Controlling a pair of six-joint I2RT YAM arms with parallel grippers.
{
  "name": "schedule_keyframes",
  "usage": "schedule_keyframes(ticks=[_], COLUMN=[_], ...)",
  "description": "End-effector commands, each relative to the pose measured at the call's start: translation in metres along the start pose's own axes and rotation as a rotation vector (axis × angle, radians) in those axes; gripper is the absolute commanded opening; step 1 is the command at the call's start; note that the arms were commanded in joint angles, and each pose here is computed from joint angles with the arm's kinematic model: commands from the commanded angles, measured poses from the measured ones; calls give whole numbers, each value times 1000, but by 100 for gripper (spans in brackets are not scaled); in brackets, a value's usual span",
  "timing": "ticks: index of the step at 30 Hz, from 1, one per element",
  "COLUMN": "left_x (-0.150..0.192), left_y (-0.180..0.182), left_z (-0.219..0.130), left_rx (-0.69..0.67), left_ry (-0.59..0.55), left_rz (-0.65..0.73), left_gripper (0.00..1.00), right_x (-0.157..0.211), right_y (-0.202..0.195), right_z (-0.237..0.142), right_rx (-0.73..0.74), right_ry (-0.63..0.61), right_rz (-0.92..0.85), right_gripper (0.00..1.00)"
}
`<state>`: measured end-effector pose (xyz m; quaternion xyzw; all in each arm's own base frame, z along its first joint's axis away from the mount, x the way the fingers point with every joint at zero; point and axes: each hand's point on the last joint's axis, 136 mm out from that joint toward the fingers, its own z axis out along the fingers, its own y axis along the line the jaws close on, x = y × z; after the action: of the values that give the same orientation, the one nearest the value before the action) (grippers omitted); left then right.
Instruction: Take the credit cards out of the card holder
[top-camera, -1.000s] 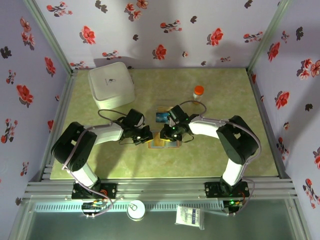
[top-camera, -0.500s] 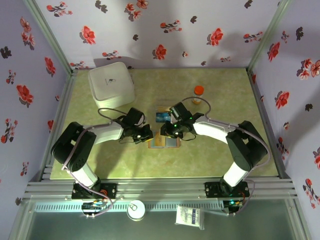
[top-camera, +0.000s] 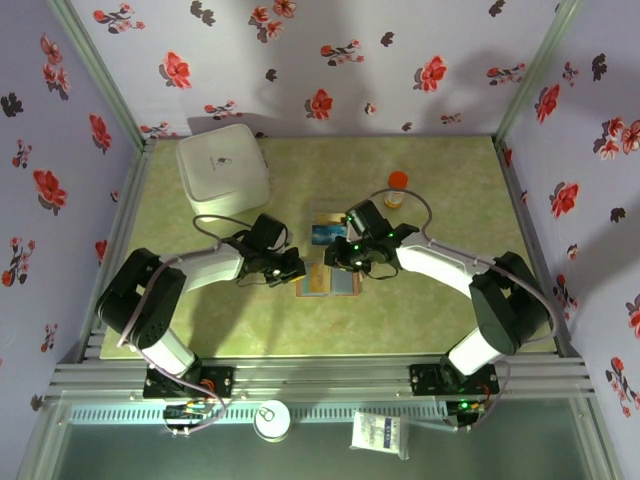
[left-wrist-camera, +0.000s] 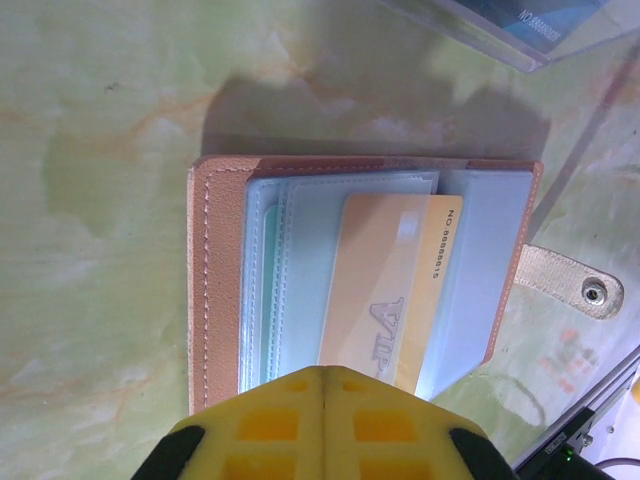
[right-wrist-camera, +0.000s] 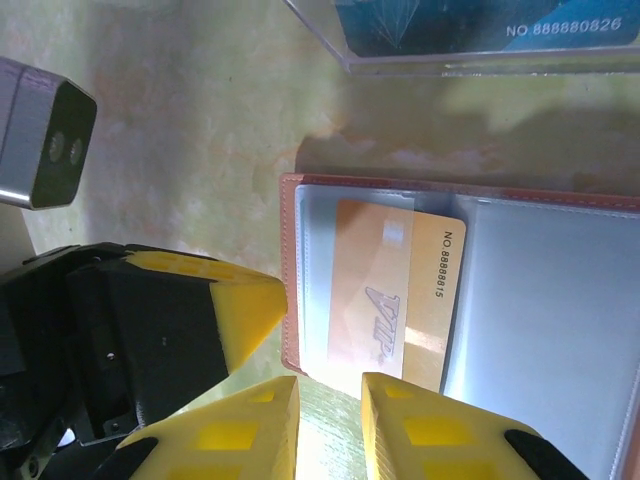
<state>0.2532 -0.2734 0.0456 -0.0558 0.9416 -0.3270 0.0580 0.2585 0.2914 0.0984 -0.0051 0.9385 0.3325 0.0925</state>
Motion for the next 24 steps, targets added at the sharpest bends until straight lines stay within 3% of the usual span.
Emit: schedule_keyframes(ticks=[1,24], left_x=[-7,-6], left_y=[-10,-14], left_z=[-11,-26], left_rx=[9,10], left_ry=[-31,-65], left_rz=[29,44], left_gripper=[2,2], right_x=[1,1], right_y=[-10,-13], right_z=[-8,-23], right_rx=[34,25], right_ry=[-12,-52], right_rz=[-11,11], right_gripper=[24,24])
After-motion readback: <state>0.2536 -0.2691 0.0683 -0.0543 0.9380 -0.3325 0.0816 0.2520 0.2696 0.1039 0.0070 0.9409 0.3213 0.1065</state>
